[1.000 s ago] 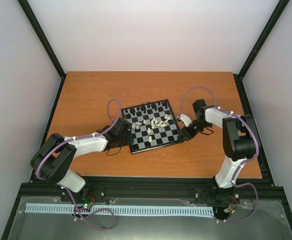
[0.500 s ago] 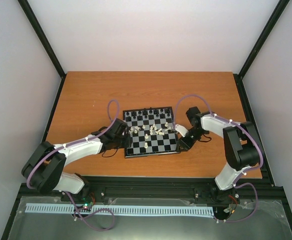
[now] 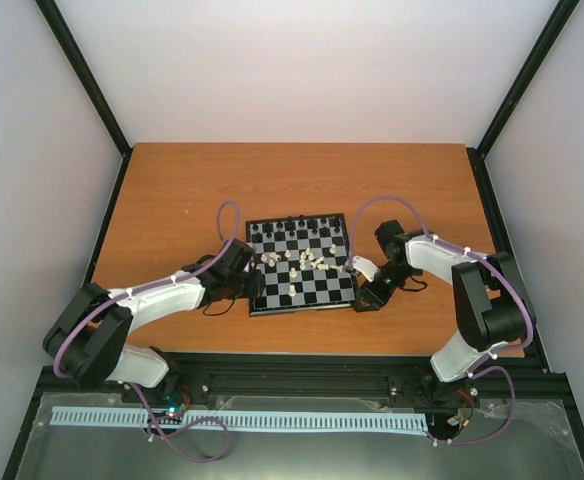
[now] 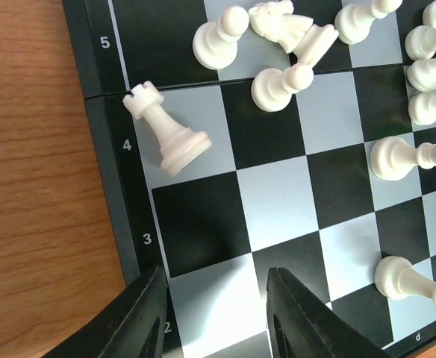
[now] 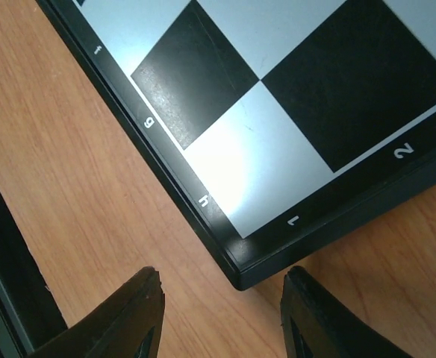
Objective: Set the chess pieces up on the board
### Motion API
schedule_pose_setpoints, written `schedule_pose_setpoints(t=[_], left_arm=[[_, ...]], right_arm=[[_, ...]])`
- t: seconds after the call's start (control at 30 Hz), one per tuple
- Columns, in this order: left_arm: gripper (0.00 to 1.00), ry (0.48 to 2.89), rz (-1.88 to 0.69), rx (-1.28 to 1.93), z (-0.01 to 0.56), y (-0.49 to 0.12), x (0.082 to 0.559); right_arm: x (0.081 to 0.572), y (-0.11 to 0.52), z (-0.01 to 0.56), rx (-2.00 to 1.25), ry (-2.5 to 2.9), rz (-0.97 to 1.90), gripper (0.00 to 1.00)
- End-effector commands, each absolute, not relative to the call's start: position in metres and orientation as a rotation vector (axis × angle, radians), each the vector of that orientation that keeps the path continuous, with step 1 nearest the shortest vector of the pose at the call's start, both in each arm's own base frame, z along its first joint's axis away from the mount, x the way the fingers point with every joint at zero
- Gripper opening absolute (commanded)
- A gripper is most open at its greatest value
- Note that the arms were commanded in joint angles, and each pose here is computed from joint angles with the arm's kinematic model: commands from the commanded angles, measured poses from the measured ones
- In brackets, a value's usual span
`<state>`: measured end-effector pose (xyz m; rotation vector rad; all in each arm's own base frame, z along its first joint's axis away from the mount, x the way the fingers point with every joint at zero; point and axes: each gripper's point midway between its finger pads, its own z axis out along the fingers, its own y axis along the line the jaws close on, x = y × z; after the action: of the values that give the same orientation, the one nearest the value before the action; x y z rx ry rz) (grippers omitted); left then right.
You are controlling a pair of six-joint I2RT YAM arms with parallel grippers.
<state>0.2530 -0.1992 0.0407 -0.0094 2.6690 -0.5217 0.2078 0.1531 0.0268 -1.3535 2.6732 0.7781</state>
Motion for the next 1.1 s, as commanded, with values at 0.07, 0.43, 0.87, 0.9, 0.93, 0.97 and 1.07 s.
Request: schedule_pose_setpoints(t=[0.07, 0.43, 0.87, 0.9, 0.93, 0.97, 1.07], left_arm=[[0.38, 2.638, -0.491, 0.015, 0.049, -0.192, 0.249], [0.47, 2.565, -0.259, -0.076, 0.065, -0.157, 0.261], [0.44, 2.624, -0.424, 0.039, 0.039, -0.192, 0.261], [0.44, 2.628, -0.426, 0.048, 0.038, -0.193, 0.261], [0.44, 2.632, -0.427, 0.054, 0.037, -0.194, 0.261], [0.44, 2.636, -0.426, 0.059, 0.035, -0.195, 0.261], [0.43, 2.650, -0.437, 0.075, 0.031, -0.197, 0.261]], right_arm=[[0.205, 0.160, 0.035, -1.394, 2.606, 0.810, 0.45], [0.249, 0.153, 0.050, -1.298, 2.580, 0.592, 0.45], [0.268, 0.153, 0.025, -1.321, 2.632, 0.550, 0.42], [0.267, 0.153, 0.021, -1.330, 2.640, 0.555, 0.41], [0.266, 0.153, 0.020, -1.339, 2.641, 0.566, 0.40], [0.263, 0.154, 0.019, -1.356, 2.639, 0.583, 0.39], [0.253, 0.157, 0.018, -1.403, 2.620, 0.631, 0.38]])
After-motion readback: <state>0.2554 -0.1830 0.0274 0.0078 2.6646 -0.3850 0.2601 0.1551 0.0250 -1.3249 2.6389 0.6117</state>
